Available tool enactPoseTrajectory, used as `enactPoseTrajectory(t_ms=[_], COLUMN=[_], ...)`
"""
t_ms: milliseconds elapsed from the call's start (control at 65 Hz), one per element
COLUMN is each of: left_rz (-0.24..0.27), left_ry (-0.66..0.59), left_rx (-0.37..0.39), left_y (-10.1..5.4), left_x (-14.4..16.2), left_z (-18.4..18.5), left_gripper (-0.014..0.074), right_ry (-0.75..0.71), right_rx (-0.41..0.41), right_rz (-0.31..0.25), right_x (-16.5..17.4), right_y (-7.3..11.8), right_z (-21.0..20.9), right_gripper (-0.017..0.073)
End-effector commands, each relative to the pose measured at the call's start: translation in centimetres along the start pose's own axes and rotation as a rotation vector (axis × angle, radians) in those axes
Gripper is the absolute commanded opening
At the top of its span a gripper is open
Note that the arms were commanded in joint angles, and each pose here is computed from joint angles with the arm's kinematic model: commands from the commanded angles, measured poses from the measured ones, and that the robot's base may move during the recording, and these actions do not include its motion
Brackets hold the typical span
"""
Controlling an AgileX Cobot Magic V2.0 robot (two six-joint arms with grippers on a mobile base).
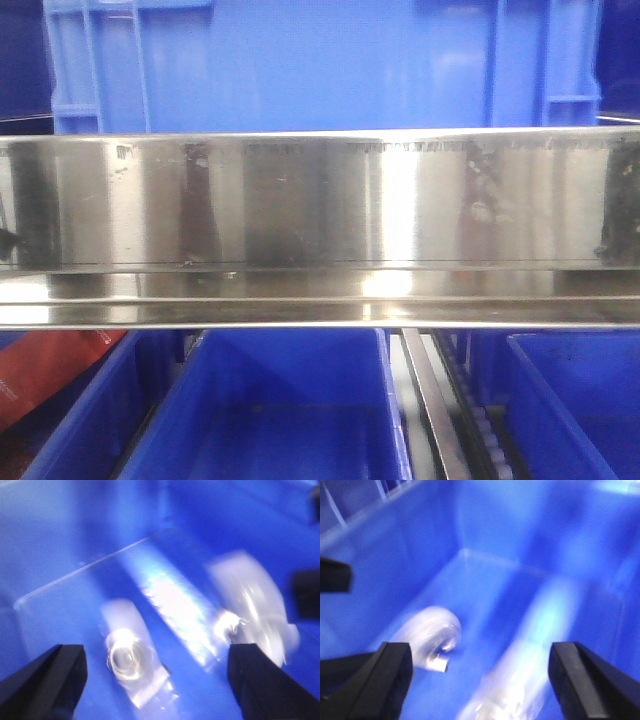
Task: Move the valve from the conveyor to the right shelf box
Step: 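Withdraw both open grippers up out of the blue bins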
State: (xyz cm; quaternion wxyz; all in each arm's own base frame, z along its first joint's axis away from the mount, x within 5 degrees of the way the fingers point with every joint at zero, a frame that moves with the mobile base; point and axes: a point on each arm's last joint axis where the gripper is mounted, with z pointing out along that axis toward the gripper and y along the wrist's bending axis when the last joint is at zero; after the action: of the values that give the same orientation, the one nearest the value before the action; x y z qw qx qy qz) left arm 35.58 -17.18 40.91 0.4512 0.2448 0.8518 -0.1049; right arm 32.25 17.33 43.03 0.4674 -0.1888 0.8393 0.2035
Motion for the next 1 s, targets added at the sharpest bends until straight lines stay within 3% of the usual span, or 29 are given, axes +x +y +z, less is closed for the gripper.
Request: enactPoseTrajectory(t_ms=[0, 92, 231, 308, 400, 493, 554, 708, 985], left_rz=[0.008, 0.015, 0.026, 0.041, 0.051, -0.009, -0.022, -0.053, -0.054], left_ry=[-0.047, -0.070, -0.104, -0.122, -0.145, -0.174, -0.188, -0.246, -0.454], left_rx=[-0.007, -0.013, -0.021, -0.040, -0.073, -0.116, -0.139, -0.188, -0.203], left_y=[-0.2, -0.2, -0.3, -0.3, -0.2, 0.4, 0.9, 1.4, -0.6], left_x=[-0.9, -1.3, -1.6, -1.7, -1.6, -0.8, 0.2, 5.0, 15.0], left_z=[-2.3, -4.6, -8.4, -10.7, -13.3, -15.6, -16.8, -18.9, -21.9], left_gripper=[0.0414, 0.0290, 0.0029, -0.0111, -0.0111, -0.0111, -0.0111, -0.0111, -0.0111], right_ry=[-0.092, -0.144, -0.210, -0.229, -0.247, -0.252, -0.270, -0.329, -0.394], right_rx=[-0.004, -0.007, 0.018, 0.039, 0.060, 0.083, 0.087, 0.104, 0.110], right_rz=[-0.014, -0.023, -0.070, -0.098, -0.122, -0.142, -0.146, -0.157, -0.155], right_x=[-1.4, -2.0, -2.6, -2.5, -2.1, -0.8, 0.2, 4.4, 14.3], right_y=[0.5, 0.9, 1.4, 1.5, 1.7, 1.6, 1.7, 1.4, 0.6], right_z=[-2.8, -5.4, -9.7, -11.9, -14.1, -15.9, -17.1, -19.2, -21.2], right_gripper=[0.0275, 0.0105, -0.0147, -0.0158, -0.0158, -0.0158, -0.0158, -0.0158, -0.0158])
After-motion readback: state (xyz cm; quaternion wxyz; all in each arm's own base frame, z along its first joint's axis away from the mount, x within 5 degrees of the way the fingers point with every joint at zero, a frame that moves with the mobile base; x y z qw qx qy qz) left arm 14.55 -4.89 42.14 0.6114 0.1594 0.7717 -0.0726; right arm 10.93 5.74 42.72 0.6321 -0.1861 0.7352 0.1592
